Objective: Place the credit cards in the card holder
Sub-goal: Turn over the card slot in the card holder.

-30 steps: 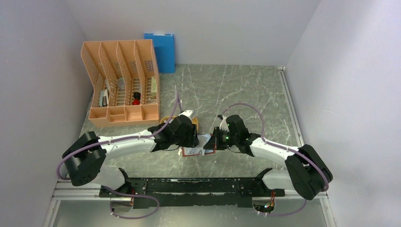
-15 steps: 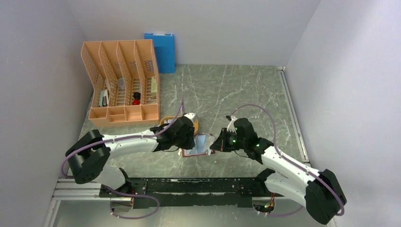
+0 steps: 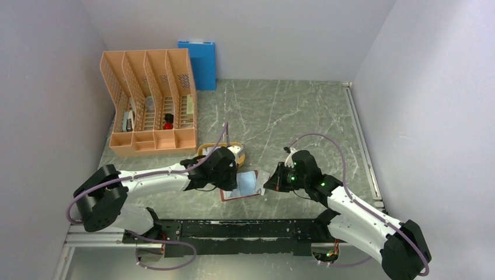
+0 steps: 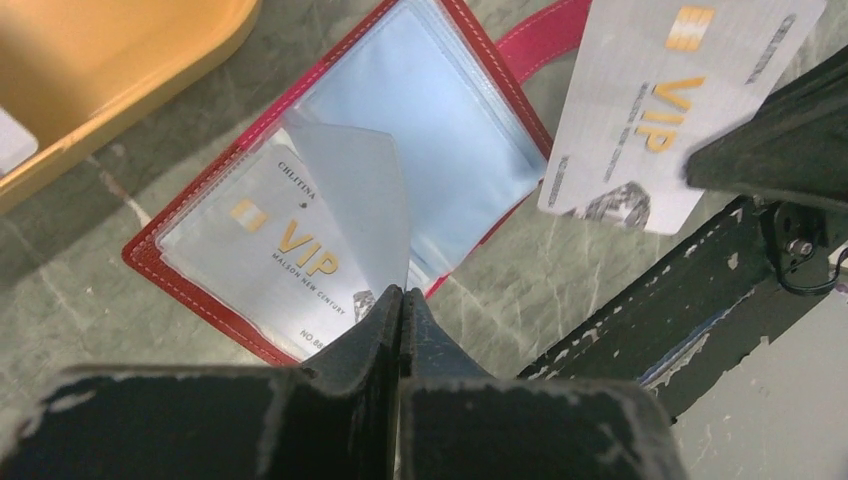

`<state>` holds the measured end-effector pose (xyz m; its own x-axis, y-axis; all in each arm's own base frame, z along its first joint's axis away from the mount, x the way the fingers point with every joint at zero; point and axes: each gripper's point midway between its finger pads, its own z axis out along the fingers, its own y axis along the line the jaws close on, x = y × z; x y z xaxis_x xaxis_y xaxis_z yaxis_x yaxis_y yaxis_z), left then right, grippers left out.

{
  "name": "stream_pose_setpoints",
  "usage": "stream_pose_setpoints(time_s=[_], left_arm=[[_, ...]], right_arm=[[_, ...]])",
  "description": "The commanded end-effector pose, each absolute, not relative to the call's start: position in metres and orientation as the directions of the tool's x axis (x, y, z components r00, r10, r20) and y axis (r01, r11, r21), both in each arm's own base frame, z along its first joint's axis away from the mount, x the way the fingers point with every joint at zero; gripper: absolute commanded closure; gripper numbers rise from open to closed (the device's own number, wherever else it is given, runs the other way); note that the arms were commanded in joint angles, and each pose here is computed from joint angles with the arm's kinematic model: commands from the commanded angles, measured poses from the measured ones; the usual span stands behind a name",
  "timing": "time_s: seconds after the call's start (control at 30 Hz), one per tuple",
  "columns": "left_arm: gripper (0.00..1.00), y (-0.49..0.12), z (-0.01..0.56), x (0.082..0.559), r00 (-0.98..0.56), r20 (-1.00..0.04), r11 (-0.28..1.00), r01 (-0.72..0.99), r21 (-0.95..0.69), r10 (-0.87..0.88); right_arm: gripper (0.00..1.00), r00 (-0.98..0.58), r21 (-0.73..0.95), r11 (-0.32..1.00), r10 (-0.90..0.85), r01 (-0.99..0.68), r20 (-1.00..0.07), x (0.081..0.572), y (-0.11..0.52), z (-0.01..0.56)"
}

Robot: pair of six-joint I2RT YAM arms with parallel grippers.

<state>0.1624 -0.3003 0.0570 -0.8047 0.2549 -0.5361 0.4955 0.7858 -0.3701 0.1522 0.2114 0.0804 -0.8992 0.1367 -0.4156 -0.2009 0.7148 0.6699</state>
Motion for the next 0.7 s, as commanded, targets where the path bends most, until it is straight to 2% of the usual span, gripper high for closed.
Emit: stream_pose_setpoints(time_s=[0.0,0.17,0.37,0.5,0.57,0.67], left_arm=[[0.95,-0.276,0.048,0.154,-0.822,-0.498,0.83,0.465,-0.308,0.276],[0.95,-0.24,0.037,0.161,-0.851,-0.489,0.928,0.319,-0.195,0.19],[0.93,-0.211,0.034,0.164,-0.849,-0.517,0.97,0.204,-0.135,0.107],[0.79,-0.201,0.037,0.17,-0.841,-0.536,0.984,0.144,-0.102,0.068],[0.69,-0.201,0.046,0.173,-0.827,-0.561,0.984,0.132,-0.121,0.042],[0.6,-0.206,0.06,0.177,-0.801,-0.598,0.975,0.138,-0.176,0.005]], right_arm=[[1.0,-0.877,0.643,0.741,0.163,-0.193,-0.451,0.166,0.21,0.087],[1.0,-0.853,0.635,0.754,0.211,-0.169,-0.478,0.191,0.217,0.095],[1.0,-0.85,0.642,0.735,0.18,-0.219,-0.496,0.204,0.233,0.101],[1.0,-0.873,0.691,0.658,0.102,-0.3,-0.476,0.195,0.254,0.109],[1.0,-0.882,0.704,0.621,0.041,-0.345,-0.469,0.185,0.265,0.112],[1.0,-0.902,0.741,0.559,-0.028,-0.372,-0.431,0.166,0.283,0.112]])
